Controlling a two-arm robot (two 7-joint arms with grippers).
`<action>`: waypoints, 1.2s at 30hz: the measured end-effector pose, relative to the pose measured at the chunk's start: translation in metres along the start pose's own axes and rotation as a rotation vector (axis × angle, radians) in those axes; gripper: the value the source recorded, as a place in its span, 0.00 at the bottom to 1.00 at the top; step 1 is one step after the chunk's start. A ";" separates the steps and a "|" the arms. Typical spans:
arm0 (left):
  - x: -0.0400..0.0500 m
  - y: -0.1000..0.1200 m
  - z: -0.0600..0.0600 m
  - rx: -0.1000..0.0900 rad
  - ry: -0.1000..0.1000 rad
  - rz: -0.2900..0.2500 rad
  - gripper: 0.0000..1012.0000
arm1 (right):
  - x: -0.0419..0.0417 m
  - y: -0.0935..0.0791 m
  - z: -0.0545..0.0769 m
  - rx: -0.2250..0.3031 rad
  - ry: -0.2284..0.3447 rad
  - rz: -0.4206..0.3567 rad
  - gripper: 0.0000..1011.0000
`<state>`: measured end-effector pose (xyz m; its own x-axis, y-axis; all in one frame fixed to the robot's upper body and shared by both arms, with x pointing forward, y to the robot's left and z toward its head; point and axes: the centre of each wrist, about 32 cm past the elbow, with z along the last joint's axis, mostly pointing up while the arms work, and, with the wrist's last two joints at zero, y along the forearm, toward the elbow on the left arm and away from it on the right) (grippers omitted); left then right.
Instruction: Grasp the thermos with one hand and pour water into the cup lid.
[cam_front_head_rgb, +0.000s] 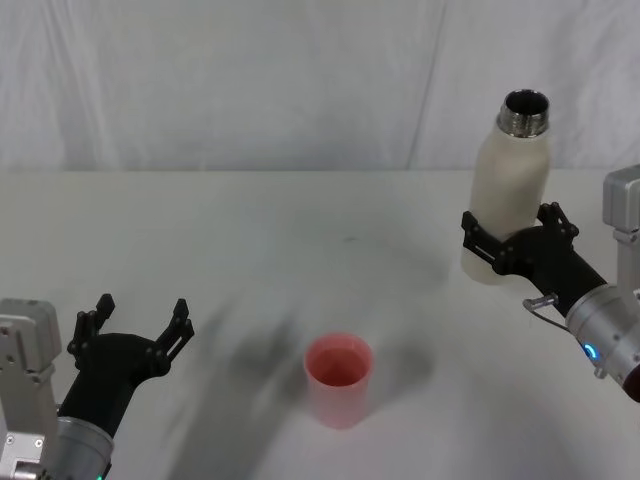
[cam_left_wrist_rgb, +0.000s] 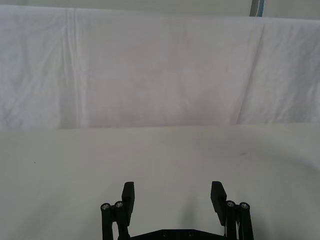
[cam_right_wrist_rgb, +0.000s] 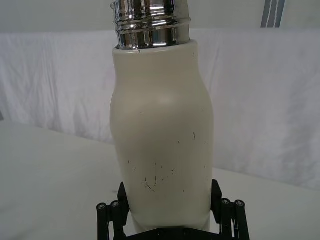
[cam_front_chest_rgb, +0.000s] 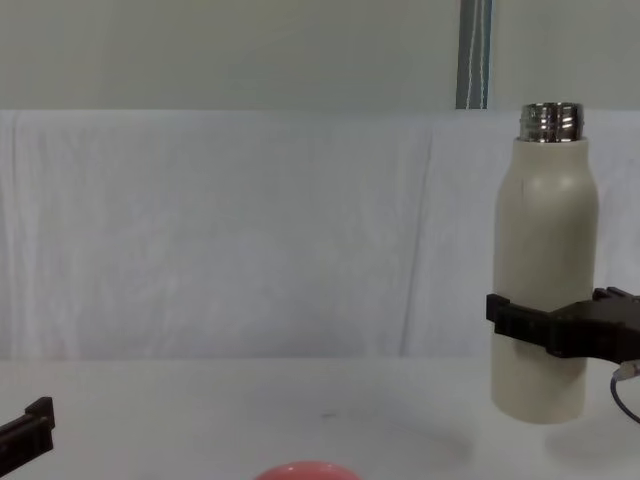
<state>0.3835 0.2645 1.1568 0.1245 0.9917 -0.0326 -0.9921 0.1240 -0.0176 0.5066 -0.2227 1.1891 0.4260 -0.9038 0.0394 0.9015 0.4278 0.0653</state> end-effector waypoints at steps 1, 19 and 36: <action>0.0000 0.000 0.000 0.000 0.000 0.000 0.99 | 0.0002 -0.001 0.001 0.000 -0.003 0.000 0.95; 0.0000 0.000 0.000 0.000 0.000 0.000 0.99 | 0.0018 -0.019 0.012 0.008 -0.109 0.005 0.95; 0.0000 0.000 0.000 0.000 0.000 0.000 0.99 | -0.0036 -0.038 0.015 -0.020 -0.251 0.020 0.95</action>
<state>0.3835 0.2645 1.1568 0.1245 0.9917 -0.0327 -0.9921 0.1240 -0.0175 0.4692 -0.2358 1.2015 0.4136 -0.8639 0.2873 0.8956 0.4429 0.0425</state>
